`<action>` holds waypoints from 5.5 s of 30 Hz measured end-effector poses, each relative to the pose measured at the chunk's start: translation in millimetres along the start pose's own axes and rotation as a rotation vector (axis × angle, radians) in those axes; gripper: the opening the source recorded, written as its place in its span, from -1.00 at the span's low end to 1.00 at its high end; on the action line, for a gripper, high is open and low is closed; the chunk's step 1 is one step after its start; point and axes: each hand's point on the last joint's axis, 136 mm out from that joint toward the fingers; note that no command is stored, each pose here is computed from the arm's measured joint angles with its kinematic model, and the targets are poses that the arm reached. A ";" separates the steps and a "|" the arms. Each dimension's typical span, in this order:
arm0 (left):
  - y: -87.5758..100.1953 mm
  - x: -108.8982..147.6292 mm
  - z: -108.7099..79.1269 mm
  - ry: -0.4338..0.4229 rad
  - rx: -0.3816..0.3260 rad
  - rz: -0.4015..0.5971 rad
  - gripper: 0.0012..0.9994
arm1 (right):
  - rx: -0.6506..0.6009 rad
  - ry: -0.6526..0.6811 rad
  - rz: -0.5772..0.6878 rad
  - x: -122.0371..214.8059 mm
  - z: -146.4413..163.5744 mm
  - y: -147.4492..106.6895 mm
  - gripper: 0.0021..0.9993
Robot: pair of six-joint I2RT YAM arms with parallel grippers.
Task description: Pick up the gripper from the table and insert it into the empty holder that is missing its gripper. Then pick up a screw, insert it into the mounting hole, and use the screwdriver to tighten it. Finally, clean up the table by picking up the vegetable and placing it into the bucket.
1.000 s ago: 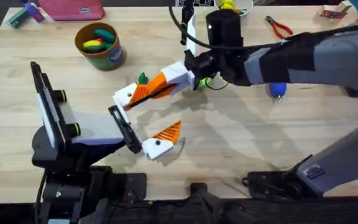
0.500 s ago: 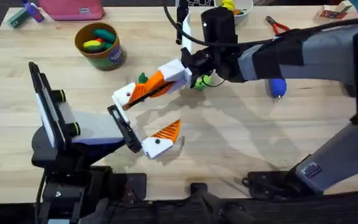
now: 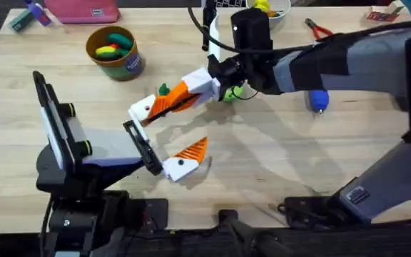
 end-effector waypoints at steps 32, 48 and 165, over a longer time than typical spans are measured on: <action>0.1 -0.1 -3.1 -0.018 0.001 -0.001 0.97 | 0.014 -0.011 -0.012 -3.2 -1.6 1.8 0.92; 0.2 -0.1 -3.2 -0.018 0.001 -0.001 0.97 | -0.032 -0.156 -0.263 58.6 25.9 10.3 0.95; 0.1 -0.1 -3.2 -0.018 0.001 -0.001 0.97 | -0.316 -1.535 -0.407 191.4 -106.3 43.6 -0.51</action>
Point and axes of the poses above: each hand's point on the last joint's axis, 136 mm out from that joint toward the fingers, its own x axis back along the fingers, its own z axis along the line the jaws close on, y = z × x, and after that the axes turned 4 degrees about -x, right-handed
